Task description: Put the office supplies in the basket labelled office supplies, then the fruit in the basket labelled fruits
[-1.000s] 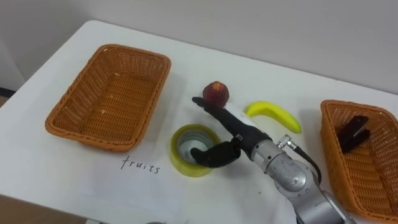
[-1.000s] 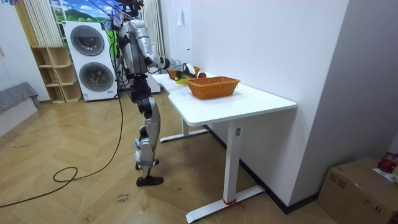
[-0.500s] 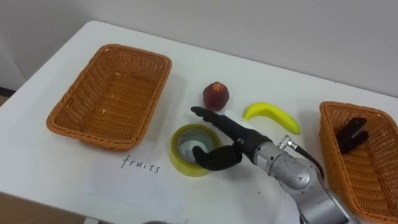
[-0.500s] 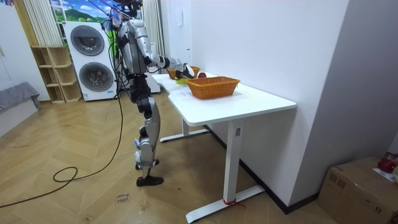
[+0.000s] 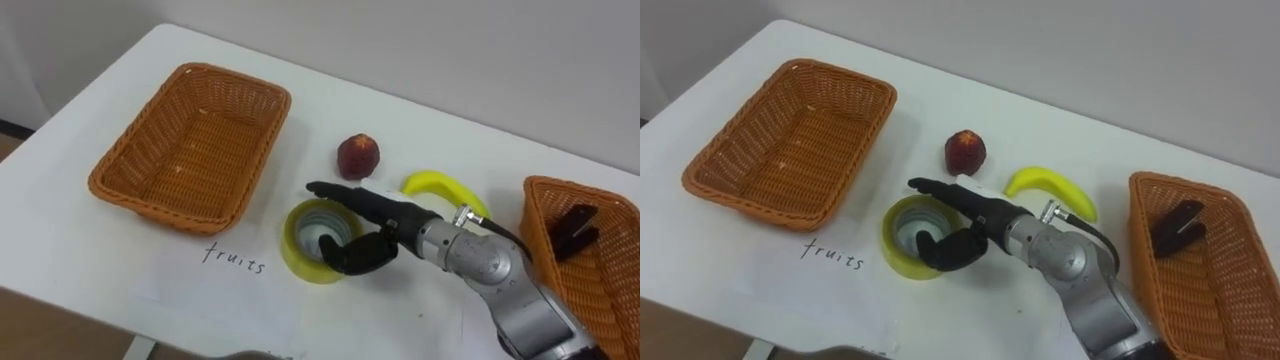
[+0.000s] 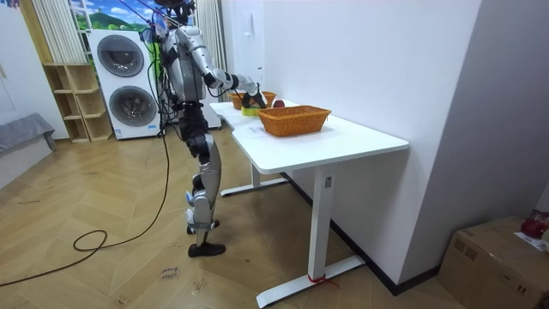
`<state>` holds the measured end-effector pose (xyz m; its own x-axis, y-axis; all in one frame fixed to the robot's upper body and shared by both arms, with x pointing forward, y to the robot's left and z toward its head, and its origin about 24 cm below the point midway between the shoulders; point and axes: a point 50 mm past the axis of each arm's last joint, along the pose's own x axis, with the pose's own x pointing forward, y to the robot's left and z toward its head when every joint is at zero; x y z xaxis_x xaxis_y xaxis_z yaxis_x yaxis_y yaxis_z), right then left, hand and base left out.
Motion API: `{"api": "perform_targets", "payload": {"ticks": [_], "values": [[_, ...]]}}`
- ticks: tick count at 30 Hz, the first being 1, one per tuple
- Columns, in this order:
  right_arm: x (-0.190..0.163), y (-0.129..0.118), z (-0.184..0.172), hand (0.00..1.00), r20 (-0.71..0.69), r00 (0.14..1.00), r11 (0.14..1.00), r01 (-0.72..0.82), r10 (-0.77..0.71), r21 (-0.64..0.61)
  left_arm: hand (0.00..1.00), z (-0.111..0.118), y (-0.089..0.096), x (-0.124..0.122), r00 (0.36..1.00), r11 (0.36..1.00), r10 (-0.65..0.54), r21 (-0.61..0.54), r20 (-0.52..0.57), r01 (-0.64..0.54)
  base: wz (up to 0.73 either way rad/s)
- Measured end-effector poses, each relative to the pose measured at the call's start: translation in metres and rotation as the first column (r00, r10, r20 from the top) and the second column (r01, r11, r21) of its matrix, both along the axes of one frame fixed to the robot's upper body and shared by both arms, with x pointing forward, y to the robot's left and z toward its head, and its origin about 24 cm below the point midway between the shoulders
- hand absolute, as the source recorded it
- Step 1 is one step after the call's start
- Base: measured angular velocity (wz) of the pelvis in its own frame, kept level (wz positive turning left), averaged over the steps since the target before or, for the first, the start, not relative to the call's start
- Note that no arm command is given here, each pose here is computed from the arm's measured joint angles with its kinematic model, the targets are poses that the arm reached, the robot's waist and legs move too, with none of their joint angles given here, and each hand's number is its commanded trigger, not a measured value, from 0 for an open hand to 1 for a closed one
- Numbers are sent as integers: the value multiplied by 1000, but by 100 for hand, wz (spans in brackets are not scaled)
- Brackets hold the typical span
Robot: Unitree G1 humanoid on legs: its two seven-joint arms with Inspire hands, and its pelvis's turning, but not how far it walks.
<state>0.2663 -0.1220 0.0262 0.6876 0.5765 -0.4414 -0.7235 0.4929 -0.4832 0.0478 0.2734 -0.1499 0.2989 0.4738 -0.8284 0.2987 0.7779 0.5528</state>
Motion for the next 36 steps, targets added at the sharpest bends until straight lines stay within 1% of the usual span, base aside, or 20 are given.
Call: {"api": "perform_targets", "payload": {"ticks": [14, 17, 20, 24, 29, 32, 36], "values": [[2, -3, 2, 0, -13, 1000, 999, -26, 26, -20, 0, 0, 1, 1, 1000, 1000, 0, -15, -6, 0, 0], [3, -4, 3, 0, -15, 999, 999, -36, 35, -30, 0, 1, 4, 1, 1000, 999, 20, -26, -6, -20, 0], [6, -4, 7, 0, -15, 998, 996, -57, 56, -69, 0, 1, 6, 0, 999, 999, 34, -24, -15, -35, 2], [7, -6, 7, 0, -42, 997, 994, -69, 65, -90, 0, 4, 14, -1, 999, 999, 31, -11, -20, -31, 5], [10, -10, 10, 0, -51, 995, 988, -86, 80, -126, 0, 5, 16, 0, 999, 1000, 29, -8, -18, -29, 1], [12, -10, 12, 0, -50, 994, 984, -100, 93, -146, 0, 7, 20, -1, 999, 1000, 27, 5, -19, -27, 0], [12, -10, 12, 0, -61, 993, 983, -107, 99, -150, 0, 8, 23, 0, 999, 999, 43, 8, -9, -43, 7]]}}
